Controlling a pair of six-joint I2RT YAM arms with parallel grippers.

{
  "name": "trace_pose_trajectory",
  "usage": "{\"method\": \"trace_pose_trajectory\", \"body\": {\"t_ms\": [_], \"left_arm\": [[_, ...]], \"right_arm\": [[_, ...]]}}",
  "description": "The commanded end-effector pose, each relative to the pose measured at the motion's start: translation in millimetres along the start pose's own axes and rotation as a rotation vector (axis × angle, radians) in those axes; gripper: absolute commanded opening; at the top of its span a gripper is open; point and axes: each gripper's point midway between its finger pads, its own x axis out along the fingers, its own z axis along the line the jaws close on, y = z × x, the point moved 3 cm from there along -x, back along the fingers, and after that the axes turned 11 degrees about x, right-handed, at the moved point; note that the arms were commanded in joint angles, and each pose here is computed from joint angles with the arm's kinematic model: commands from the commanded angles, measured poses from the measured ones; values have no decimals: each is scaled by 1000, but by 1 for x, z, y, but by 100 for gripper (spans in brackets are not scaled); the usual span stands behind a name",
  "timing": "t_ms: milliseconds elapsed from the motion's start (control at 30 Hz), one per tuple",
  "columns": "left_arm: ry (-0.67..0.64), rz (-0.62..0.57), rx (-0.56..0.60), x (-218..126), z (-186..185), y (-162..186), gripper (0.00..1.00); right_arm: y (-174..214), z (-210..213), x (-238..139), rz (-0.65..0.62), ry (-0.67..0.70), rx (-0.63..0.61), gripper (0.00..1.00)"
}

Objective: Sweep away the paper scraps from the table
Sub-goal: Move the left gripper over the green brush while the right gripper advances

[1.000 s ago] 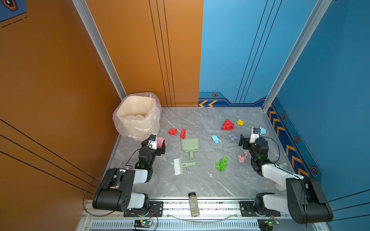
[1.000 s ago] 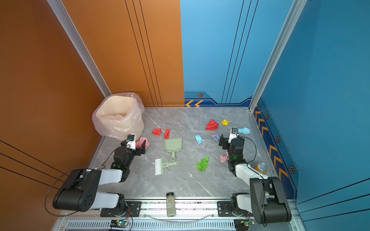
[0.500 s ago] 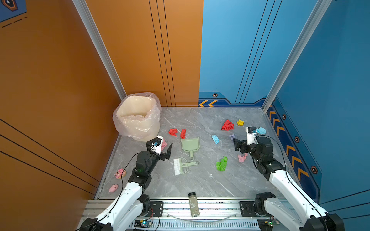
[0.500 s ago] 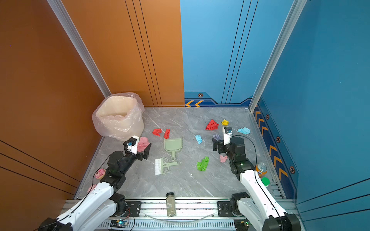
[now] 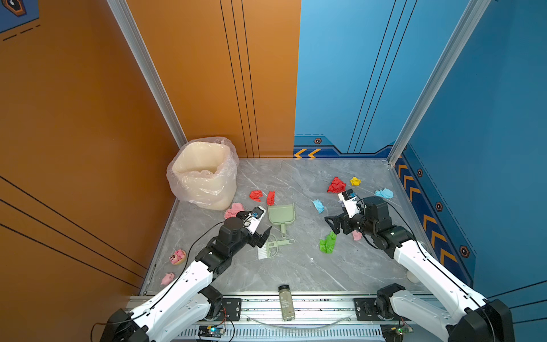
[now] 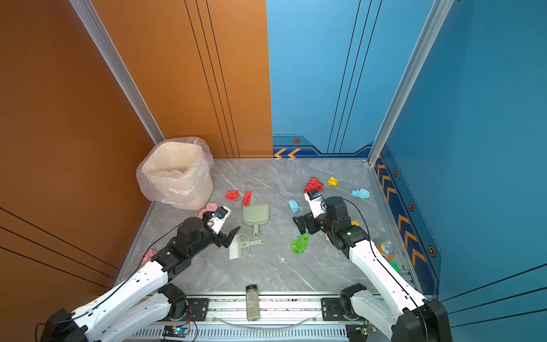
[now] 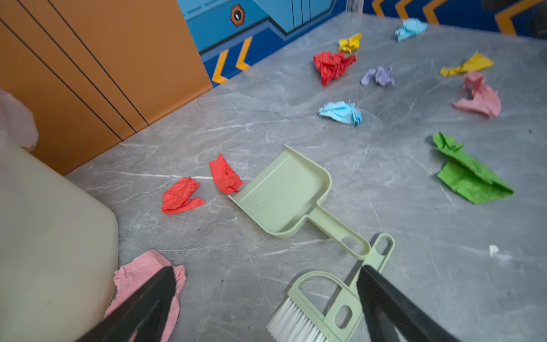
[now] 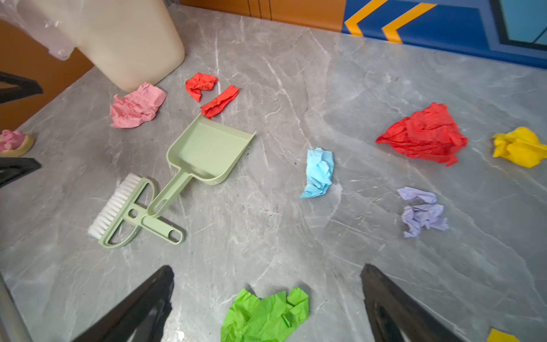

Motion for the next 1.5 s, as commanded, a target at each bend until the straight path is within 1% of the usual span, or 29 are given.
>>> {"method": "trace_pose_trajectory", "body": {"t_ms": [0, 67, 167, 333, 433, 600, 800, 933, 1200, 1333, 1467], "left_arm": [[41, 163, 131, 2, -10, 12, 98], [99, 251, 204, 5, -21, 20, 98], [156, 321, 293, 9, -29, 25, 98], [211, 406, 414, 10, -33, 31, 98], [213, 435, 457, 12, -30, 32, 98], [275, 452, 488, 17, -36, 30, 98], [363, 536, 526, 26, -44, 40, 98], [400, 561, 552, 33, -48, 44, 98], [440, 548, 555, 37, -51, 43, 98], [453, 555, 564, 39, -51, 46, 100], [476, 542, 565, 41, -52, 44, 95]], "right_arm": [[3, 17, -6, 57, -72, -31, 100], [3, 20, -9, 50, -78, -41, 100], [3, 22, -14, 31, -82, -46, 100], [6, 23, -19, 10, -84, -53, 100], [5, 23, -18, 5, -83, -51, 100], [6, 21, -15, 14, -75, -47, 100], [9, 18, -10, 36, -64, -32, 100], [9, 17, -8, 37, -62, -25, 100], [9, 16, -5, 45, -61, -10, 100], [9, 15, -3, 52, -56, -3, 100], [10, 14, -2, 54, -49, -1, 100]]}}
